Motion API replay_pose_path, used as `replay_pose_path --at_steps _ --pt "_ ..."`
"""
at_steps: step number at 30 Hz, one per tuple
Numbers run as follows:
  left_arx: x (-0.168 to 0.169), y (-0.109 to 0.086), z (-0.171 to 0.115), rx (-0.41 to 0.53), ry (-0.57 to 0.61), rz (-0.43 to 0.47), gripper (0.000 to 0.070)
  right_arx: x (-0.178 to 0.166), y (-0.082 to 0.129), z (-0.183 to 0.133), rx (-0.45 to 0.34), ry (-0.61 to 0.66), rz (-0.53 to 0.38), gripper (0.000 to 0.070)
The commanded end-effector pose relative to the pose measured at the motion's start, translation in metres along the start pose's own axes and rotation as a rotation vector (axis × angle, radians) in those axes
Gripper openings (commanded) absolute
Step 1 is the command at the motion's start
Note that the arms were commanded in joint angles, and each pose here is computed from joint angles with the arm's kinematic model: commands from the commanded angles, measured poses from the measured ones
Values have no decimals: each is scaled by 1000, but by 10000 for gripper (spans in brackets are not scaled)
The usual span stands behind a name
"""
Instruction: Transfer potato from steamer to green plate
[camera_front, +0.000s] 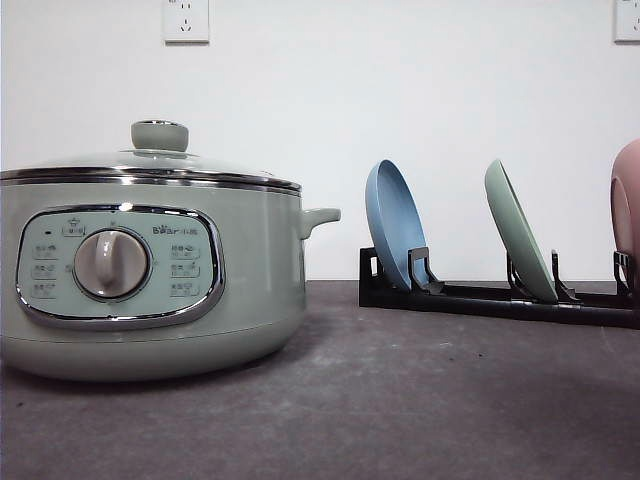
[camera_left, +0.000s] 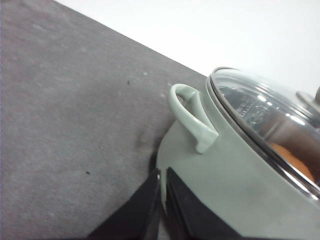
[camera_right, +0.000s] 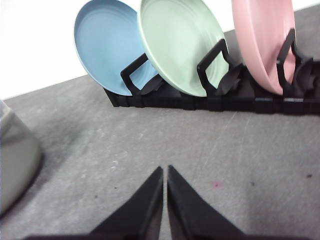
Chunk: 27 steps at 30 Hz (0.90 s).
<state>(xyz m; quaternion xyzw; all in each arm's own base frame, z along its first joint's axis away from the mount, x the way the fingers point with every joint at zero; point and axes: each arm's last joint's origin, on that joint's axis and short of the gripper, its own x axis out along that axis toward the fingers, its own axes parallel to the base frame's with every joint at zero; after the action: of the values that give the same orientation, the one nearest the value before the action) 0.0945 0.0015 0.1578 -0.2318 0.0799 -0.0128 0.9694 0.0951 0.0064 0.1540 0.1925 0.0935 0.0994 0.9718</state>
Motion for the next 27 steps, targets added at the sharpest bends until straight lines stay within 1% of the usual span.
replay_pose_path --at_steps 1,5,10,14,18,22,24,27 --pt "-3 -4 6 -40 -11 -18 10 -2 3 6 33 -20 10 0" --pt "-10 -13 23 -34 -53 -48 10 -8 11 23 20 -71 30 0" --pt "-22 -27 49 -22 -110 -77 10 -22 25 50 -3 -157 64 0" --pt "-32 -40 71 29 -130 -84 10 -33 38 75 -31 -214 83 0" --pt "-41 -52 95 80 -131 -83 10 -40 50 101 -80 -240 89 0" --pt "-44 -65 116 140 -95 -111 10 -44 61 126 -131 -206 74 0" --pt "-43 -70 125 171 -58 -132 10 -44 65 138 -156 -172 62 0" --pt "-40 -78 138 216 19 -162 10 -41 72 153 -199 -91 66 0"
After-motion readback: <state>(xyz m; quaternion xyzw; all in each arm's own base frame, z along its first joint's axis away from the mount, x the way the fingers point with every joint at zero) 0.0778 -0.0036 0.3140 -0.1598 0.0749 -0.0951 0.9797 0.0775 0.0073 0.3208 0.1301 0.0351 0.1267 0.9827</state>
